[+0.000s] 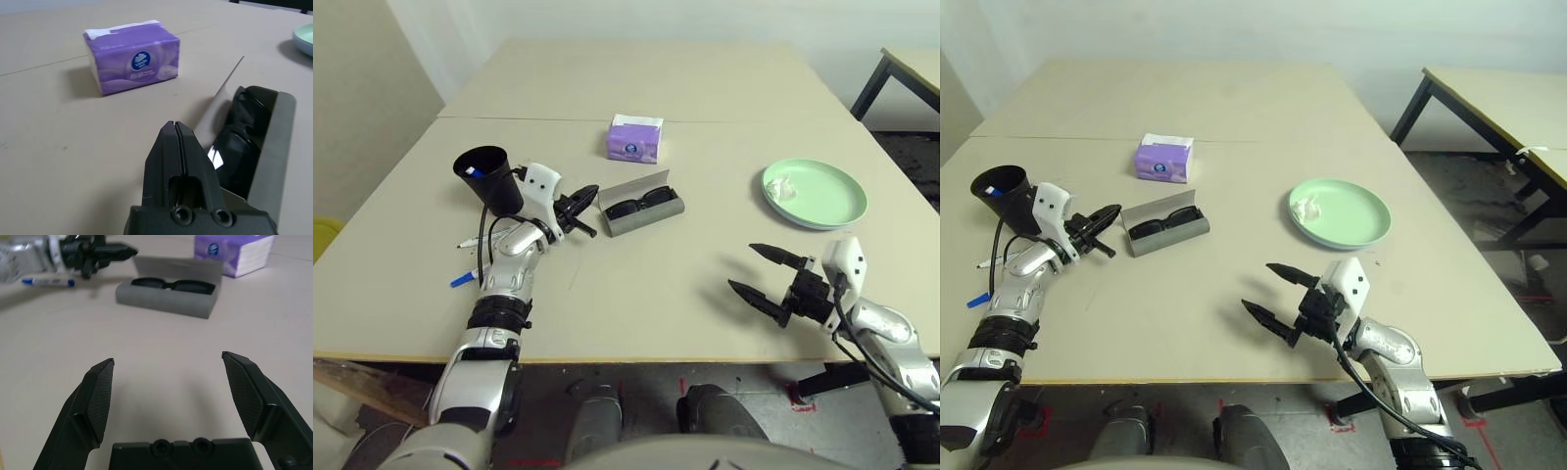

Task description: Organize and tidy the items on the table.

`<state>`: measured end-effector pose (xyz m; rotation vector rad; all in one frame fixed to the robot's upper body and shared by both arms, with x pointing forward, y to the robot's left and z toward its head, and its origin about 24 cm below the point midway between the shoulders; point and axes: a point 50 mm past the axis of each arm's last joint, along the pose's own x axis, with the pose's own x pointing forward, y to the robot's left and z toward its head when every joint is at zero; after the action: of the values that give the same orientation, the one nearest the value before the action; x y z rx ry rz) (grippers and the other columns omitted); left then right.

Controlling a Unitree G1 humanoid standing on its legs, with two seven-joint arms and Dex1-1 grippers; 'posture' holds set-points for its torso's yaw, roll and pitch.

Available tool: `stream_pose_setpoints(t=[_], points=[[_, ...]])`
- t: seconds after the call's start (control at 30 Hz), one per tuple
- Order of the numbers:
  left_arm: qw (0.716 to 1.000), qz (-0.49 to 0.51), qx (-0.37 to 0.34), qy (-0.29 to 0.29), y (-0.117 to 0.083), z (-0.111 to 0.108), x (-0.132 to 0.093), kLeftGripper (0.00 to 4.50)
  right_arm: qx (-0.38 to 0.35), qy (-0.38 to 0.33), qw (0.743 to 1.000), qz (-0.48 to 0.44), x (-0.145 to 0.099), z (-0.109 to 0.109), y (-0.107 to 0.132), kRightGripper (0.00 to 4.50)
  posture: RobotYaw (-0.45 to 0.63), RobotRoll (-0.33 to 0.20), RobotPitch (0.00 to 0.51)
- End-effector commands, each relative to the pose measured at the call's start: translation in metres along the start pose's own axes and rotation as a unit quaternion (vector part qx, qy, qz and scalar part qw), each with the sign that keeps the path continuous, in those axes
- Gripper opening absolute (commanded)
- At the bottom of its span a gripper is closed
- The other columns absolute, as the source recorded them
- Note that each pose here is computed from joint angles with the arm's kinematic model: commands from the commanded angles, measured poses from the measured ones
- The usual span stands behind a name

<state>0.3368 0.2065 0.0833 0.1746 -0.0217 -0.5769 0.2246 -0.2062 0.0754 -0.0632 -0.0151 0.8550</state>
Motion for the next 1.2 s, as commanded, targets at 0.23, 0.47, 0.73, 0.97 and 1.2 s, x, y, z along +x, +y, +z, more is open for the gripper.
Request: stream_pose_setpoints(t=[0.23, 0.47, 0.73, 0.97, 1.2], points=[[0.999, -0.038, 0.016, 0.024, -0.007, -0.007, -0.013, 0.02, 0.023, -0.018, 0.999, -0.041, -0.002, 0.004, -0.005, 4.5, -0.13, 0.0, 0.076], [0.997, -0.059, 0.022, 0.044, -0.01, -0.012, -0.025, 0.02, 0.025, -0.017, 0.999, -0.039, 0.001, 0.003, -0.005, 4.5, -0.13, 0.0, 0.079], [0.994, -0.09, 0.027, 0.057, -0.017, -0.015, -0.032, 0.02, 0.03, -0.018, 0.999, -0.036, 0.003, 0.001, -0.004, 4.5, -0.12, 0.0, 0.08], [0.992, -0.108, 0.026, 0.064, -0.023, -0.015, -0.035, 0.02, 0.031, -0.022, 0.999, -0.036, 0.005, 0.003, -0.005, 4.5, -0.13, 0.0, 0.079], [0.989, -0.117, 0.034, 0.086, -0.022, -0.017, -0.036, 0.02, 0.025, -0.023, 0.999, -0.03, 0.005, 0.005, -0.005, 4.5, -0.13, 0.0, 0.073]])
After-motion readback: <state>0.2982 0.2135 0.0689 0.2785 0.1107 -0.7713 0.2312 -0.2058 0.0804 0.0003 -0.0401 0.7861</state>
